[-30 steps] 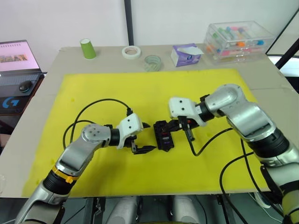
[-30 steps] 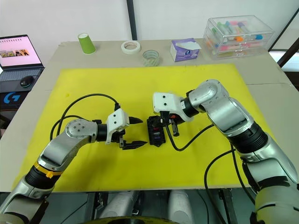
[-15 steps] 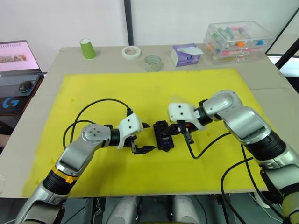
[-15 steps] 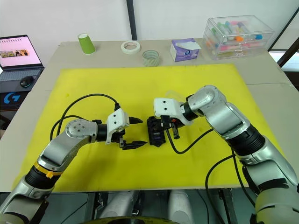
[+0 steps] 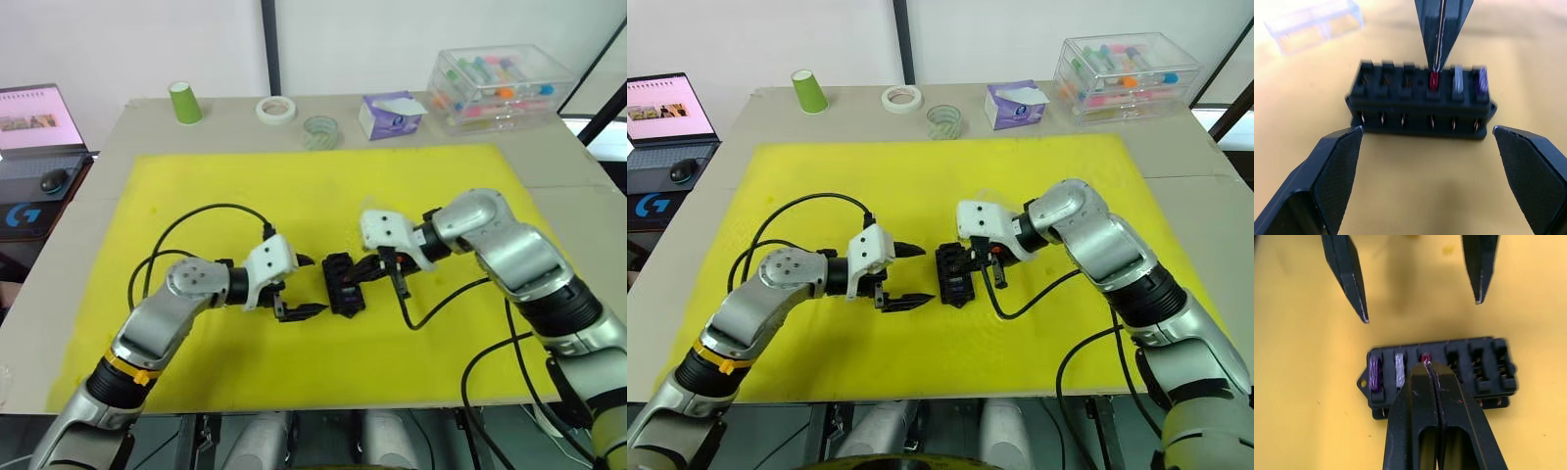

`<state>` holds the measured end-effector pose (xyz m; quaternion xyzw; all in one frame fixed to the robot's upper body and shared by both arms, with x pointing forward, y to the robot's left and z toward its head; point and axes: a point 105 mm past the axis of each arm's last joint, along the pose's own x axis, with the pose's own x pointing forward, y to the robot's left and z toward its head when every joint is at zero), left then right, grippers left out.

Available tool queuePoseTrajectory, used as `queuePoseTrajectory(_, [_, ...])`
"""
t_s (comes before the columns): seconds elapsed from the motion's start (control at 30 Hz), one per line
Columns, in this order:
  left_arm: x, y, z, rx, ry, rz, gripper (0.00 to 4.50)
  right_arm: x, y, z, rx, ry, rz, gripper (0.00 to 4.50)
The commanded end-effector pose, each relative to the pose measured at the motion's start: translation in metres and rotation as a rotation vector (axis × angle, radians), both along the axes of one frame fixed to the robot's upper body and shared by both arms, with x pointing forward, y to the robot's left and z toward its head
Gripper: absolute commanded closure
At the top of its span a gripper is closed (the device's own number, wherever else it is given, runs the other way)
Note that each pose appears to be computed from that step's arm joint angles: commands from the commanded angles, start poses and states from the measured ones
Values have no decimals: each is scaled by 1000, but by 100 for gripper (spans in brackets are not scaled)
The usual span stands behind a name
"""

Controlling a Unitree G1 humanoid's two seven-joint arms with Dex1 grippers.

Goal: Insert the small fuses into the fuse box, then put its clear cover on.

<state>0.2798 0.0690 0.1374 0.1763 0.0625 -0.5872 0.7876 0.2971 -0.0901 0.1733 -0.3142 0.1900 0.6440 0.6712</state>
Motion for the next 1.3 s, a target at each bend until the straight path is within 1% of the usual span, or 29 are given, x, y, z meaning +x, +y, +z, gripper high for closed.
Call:
queuePoseTrajectory(0.03, [-7,7,32,-70,-43,-16,0,-4,-1,38,80,-72,17,449])
queuePoseTrajectory(0.13, [-12,18,51,-111,-46,-6,0,-5,-9,47,86,-97,1,449])
queuePoseTrajectory(0.17, [-17,26,56,-108,-29,-8,0,-4,-14,51,92,-115,-11,449])
queuePoseTrajectory(0.2, [-22,49,60,-83,10,25,0,-3,-29,52,69,-127,-42,431])
queuePoseTrajectory(0.27, [-32,72,67,-51,55,60,0,-4,-48,52,36,-138,-75,392])
queuePoseTrajectory(0.3, [-33,95,72,-51,90,129,0,-1,-65,52,2,-144,-128,368])
queuePoseTrajectory(0.37, [-39,126,79,-69,142,222,0,2,-88,53,-38,-150,-201,293])
queuePoseTrajectory(0.4, [-43,142,80,-58,159,269,0,4,-100,53,-64,-163,-233,257])
queuePoseTrajectory(0.5, [-55,177,76,6,185,375,0,7,-126,51,-130,-187,-295,153])
queuePoseTrajectory(0.6, [-64,211,68,63,216,478,0,8,-148,49,-158,-184,-356,50])
queuePoseTrajectory(0.63, [-68,221,66,80,226,507,0,8,-154,49,-168,-185,-378,19])
queuePoseTrajectory(0.67, [-71,230,63,95,238,530,0,8,-161,48,-179,-187,-396,3])
queuePoseTrajectory(0.73, [-78,247,55,142,264,569,0,8,-172,45,-192,-182,-434,3])
queuePoseTrajectory(0.8, [-82,255,49,173,276,581,0,8,-179,42,-209,-182,-451,3])
queuePoseTrajectory(0.9, [-86,260,44,171,290,584,0,6,-190,35,-259,-188,-466,3])
queuePoseTrajectory(0.97, [-84,258,41,166,294,574,0,8,-192,34,-254,-191,-486,3])
queuePoseTrajectory(1.03, [-79,254,39,168,284,559,0,11,-188,35,-237,-202,-485,3])
queuePoseTrajectory(1.2, [-68,247,40,145,268,525,0,12,-163,43,-183,-223,-416,3])
queuePoseTrajectory(1.23, [-65,240,36,112,282,511,0,12,-152,46,-151,-228,-390,3])
queuePoseTrajectory(1.3, [-61,222,32,-6,339,473,0,12,-126,54,-81,-241,-329,3])
